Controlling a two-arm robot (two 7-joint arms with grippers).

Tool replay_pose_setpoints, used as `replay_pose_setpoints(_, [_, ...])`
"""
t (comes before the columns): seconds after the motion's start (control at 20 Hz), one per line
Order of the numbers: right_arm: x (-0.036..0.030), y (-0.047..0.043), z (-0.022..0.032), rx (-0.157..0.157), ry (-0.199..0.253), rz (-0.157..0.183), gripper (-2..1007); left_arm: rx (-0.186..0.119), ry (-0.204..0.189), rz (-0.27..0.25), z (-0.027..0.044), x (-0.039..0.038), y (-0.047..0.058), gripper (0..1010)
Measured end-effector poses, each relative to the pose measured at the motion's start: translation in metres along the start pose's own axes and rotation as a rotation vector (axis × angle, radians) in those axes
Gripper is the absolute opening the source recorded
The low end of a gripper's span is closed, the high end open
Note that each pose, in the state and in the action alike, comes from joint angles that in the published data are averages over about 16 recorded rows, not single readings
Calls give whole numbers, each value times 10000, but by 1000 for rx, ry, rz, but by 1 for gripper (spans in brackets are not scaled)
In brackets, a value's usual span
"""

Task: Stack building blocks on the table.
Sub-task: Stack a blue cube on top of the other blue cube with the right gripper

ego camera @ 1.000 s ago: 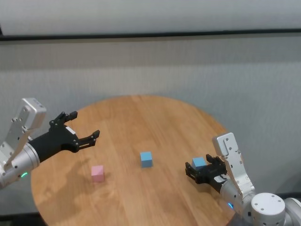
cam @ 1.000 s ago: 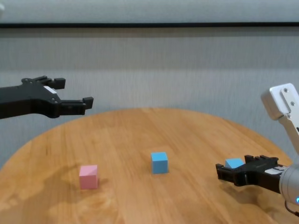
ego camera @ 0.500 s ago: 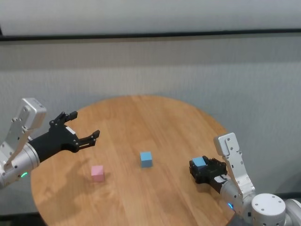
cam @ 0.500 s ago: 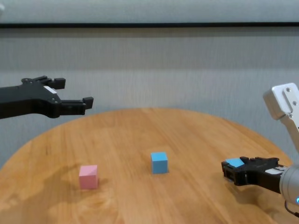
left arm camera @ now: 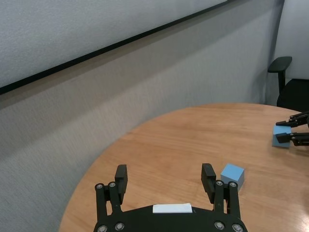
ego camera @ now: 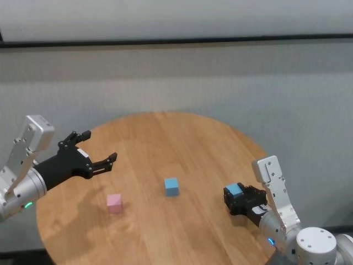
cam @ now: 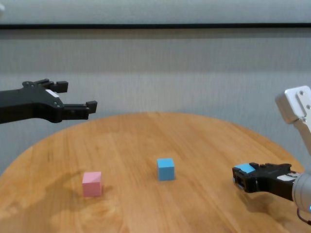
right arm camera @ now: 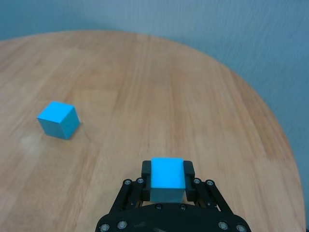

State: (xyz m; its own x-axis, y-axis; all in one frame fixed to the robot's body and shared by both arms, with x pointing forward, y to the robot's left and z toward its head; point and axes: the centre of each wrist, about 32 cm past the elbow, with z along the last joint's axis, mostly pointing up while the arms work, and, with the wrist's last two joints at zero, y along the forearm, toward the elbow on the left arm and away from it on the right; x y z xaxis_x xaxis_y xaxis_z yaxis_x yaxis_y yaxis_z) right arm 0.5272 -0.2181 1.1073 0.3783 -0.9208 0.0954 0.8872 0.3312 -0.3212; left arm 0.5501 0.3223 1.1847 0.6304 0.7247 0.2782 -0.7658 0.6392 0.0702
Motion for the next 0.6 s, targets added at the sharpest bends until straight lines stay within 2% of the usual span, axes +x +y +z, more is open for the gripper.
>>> replay_pose_setpoints(0.25, [46,18,57,70,-20,49,369,0,0,0,0,0,0,1003])
replay_pose_setpoints(0.6, [118,125,150,175,-40,154,369,0,0,0,0,0,0,1003])
